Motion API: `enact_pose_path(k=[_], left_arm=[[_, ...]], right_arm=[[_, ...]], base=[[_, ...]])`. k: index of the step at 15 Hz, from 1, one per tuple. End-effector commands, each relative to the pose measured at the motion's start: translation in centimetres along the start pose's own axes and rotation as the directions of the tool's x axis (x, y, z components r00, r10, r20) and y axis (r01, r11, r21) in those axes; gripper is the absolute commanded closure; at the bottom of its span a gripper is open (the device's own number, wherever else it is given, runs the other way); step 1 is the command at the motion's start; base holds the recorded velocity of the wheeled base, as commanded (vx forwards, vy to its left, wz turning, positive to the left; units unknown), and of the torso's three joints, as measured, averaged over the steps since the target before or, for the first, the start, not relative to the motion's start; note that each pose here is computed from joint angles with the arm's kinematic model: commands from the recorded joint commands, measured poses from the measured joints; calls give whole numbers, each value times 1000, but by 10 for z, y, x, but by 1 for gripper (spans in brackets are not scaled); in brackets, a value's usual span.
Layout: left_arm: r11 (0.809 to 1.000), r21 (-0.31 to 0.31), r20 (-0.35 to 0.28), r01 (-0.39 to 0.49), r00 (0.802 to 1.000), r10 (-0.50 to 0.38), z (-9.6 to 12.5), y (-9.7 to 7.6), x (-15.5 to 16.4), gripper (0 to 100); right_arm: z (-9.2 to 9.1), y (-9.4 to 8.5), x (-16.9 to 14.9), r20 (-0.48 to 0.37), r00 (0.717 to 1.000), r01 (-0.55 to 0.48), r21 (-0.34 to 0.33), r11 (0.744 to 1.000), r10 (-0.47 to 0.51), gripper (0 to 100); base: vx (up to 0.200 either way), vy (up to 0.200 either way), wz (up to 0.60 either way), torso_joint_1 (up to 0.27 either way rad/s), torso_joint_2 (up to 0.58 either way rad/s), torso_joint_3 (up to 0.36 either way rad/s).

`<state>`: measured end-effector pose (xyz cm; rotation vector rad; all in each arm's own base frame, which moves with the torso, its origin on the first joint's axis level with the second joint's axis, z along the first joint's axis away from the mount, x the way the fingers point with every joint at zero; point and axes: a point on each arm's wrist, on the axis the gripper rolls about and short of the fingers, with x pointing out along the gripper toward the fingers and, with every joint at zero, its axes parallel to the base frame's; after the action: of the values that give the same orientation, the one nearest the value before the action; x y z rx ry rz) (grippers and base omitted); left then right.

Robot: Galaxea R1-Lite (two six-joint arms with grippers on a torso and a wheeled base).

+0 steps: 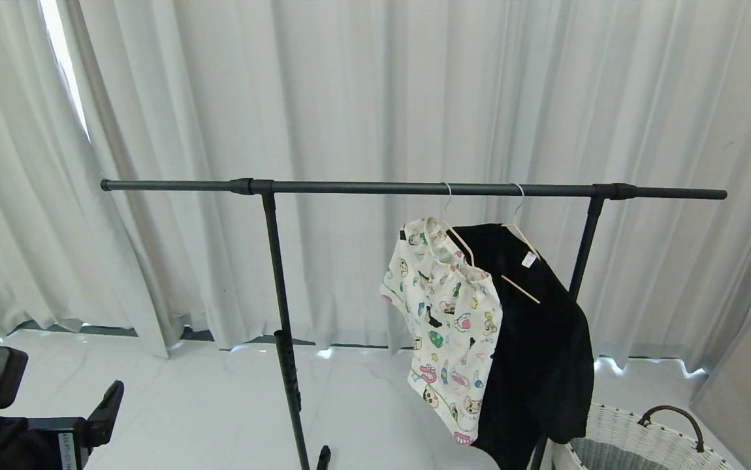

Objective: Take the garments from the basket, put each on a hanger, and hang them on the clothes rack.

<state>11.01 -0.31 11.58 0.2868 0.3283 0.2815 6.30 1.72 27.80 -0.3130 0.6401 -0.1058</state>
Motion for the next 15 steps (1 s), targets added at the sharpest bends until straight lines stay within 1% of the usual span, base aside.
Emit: enact_pose_path(k=[1,4,6,11,15], left_arm=[[1000,-7,2,-17,1000,17,0,2,-1,0],[1000,-8,2,-19,1000,19,0,3,-1,0],[1000,-9,9,-20,1000,20,0,3,-2,0],[1000,-16,22,-23,999,23,1,4,-4,0],[999,-22,36,-26,999,27,1,5,-6,0]], right_arm=[[0,-1,2,-4,1000,25,16,1000,-25,0],[-2,-1,6,-12,999,46,29,999,-46,0],[-1,-2,7,2,998,59,48,997,-59,0],[-1,-3,6,4,998,64,57,996,-65,0],[-9,-7,3,5,996,88,80,993,-88,0]], base=[[0,0,0,0,0,0],[0,0,0,0,0,0],[0,0,0,-117,273,144],[0,0,0,-218,500,267],[0,0,0,-227,517,288]])
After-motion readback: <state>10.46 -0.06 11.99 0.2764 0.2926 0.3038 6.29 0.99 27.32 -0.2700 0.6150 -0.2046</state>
